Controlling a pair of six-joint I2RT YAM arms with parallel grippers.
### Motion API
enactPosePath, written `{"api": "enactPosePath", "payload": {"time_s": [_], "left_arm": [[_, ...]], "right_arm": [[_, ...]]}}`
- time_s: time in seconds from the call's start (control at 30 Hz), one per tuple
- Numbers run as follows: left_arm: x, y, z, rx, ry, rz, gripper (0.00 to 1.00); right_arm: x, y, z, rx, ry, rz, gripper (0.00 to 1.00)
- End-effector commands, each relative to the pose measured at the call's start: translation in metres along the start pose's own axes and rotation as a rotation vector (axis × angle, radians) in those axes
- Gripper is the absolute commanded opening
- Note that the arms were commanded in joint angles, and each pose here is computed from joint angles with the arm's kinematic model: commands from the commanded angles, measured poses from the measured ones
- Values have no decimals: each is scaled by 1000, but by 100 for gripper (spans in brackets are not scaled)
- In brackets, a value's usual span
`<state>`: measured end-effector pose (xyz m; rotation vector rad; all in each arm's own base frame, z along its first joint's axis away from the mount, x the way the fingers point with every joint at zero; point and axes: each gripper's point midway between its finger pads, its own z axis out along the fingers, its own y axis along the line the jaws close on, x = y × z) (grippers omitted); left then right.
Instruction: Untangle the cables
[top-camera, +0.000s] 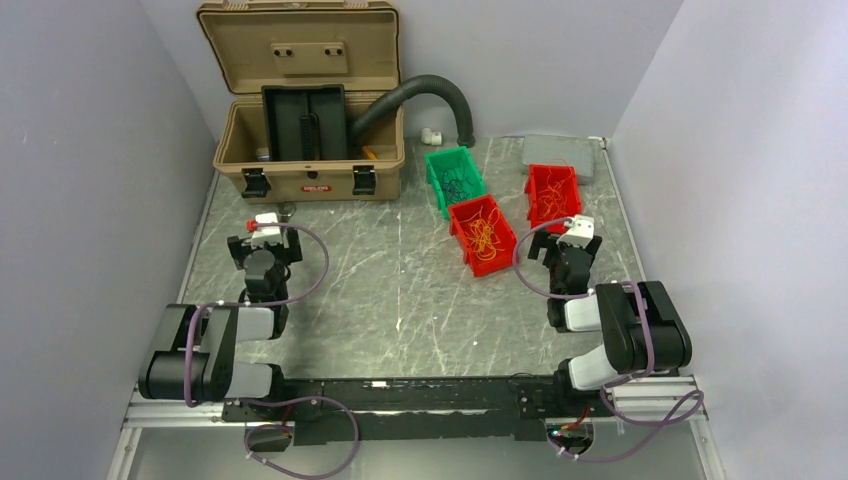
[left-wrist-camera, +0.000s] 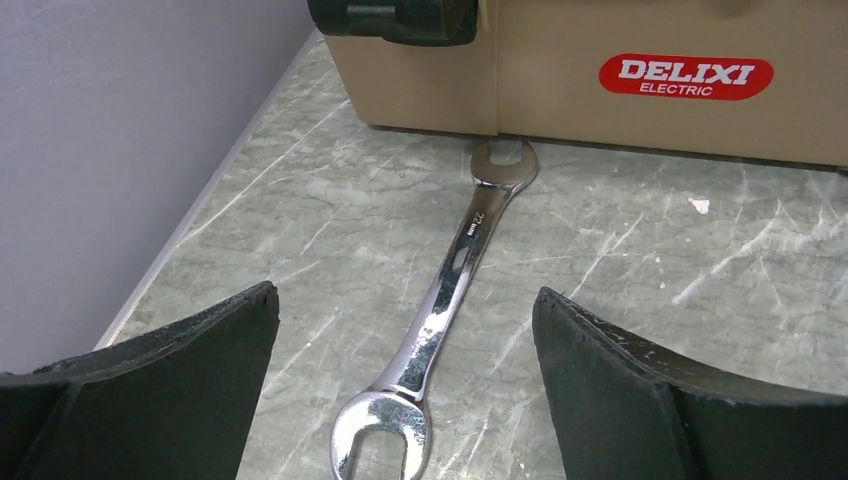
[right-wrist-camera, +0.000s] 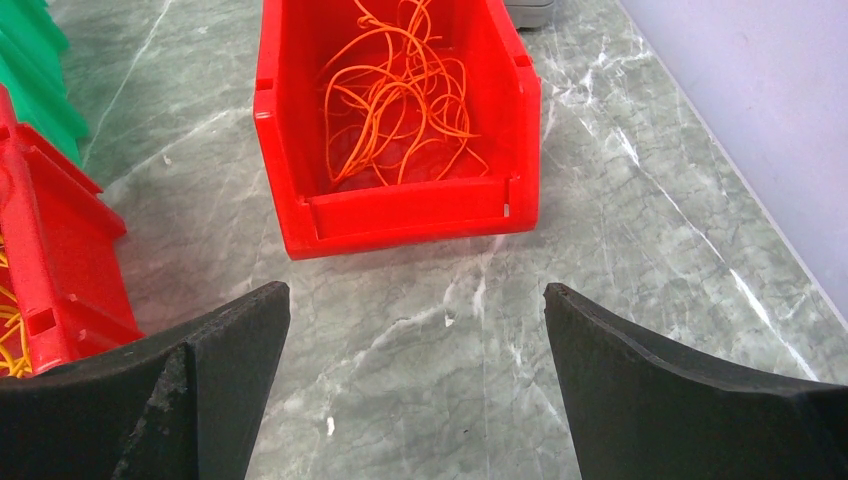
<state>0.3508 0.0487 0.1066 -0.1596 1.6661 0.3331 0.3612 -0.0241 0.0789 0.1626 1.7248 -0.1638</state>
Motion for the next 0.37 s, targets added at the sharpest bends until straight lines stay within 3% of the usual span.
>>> {"api": "enactPosePath", "payload": {"time_s": [0.0,0.33], "left_arm": [[-17,-2,4,8,-66,-41,99],[-17,-3,4,15,-61,-42,99]], "right_arm": [[-22,0,6,6,-73,12,100],[-21,0,6,6,-72,10,100]]}}
